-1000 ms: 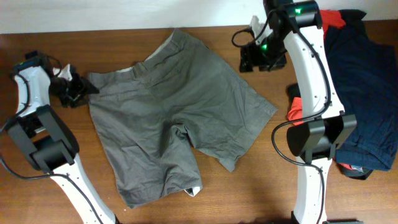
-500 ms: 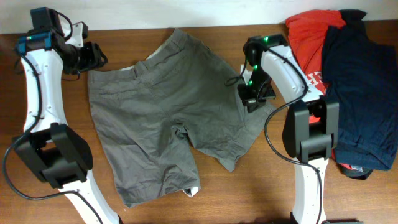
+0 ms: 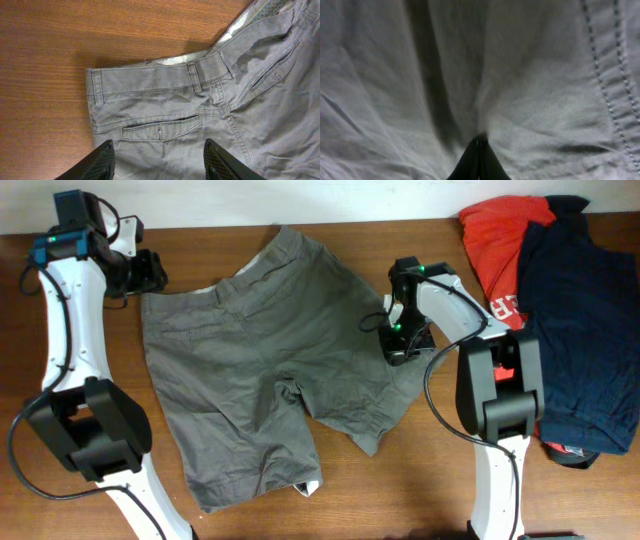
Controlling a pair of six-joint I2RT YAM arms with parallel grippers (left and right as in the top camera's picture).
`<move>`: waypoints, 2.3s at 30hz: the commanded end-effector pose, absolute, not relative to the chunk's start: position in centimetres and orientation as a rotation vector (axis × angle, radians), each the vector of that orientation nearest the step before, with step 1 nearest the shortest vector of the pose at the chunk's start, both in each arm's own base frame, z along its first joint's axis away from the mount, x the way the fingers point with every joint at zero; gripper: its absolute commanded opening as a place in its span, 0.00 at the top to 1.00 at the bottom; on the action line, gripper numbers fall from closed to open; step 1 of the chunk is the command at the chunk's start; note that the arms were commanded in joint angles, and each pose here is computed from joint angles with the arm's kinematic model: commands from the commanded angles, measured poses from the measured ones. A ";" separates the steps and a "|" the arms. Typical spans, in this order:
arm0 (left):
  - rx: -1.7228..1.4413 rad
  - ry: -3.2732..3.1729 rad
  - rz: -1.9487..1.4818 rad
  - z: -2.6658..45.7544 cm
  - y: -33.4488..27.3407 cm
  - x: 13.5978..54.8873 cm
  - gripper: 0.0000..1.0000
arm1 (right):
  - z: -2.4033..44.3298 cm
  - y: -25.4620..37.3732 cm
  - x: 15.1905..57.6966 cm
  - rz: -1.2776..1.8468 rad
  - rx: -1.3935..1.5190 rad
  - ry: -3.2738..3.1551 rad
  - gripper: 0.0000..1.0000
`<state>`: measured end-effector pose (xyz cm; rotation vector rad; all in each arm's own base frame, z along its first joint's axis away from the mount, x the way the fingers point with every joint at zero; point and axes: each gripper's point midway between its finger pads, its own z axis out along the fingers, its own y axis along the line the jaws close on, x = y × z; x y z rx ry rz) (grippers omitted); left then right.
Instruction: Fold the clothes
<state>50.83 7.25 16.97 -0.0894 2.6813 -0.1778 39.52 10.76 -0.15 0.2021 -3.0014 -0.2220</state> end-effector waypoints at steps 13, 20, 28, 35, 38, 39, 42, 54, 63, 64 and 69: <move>-0.054 2.640 -0.061 18.5 8.2 51.3 0.43 | -6.5 3.9 46.7 0.162 0.078 -3.354 0.96; -0.052 2.627 -0.058 18.7 8.3 51.5 0.43 | -8.5 -1.0 50.4 0.186 -0.098 -3.483 0.96; -0.004 2.601 -0.059 19.0 7.0 52.3 0.39 | -5.9 -3.7 54.3 0.151 -0.117 -3.582 0.96; 0.376 2.532 -0.022 19.3 3.2 53.5 0.31 | 7.0 -0.4 56.6 -0.080 0.061 -3.539 0.01; 0.656 2.465 0.026 19.1 0.6 54.1 0.31 | 13.2 1.4 56.2 -0.150 0.115 -3.559 0.01; 0.729 2.443 0.038 18.9 -0.1 54.3 0.30 | 14.7 1.9 55.9 -0.166 0.132 -3.565 0.01; 0.817 2.413 0.044 17.5 -1.7 55.3 0.30 | 18.8 3.7 54.6 -0.183 0.193 -3.584 0.01; 0.898 2.651 -0.009 6.0 -2.0 54.3 0.30 | 23.0 8.6 51.4 -0.200 0.370 -3.575 0.01; 1.017 2.745 0.031 2.3 -1.0 52.7 0.28 | 23.0 9.9 51.1 -0.228 0.390 -3.565 0.01; 1.018 2.754 0.046 2.0 -0.8 52.6 0.28 | 23.0 9.9 51.1 -0.227 0.390 -3.564 0.01; 1.027 2.830 0.116 -0.9 0.4 52.0 0.26 | 22.9 9.8 50.8 -0.225 0.387 -3.551 0.01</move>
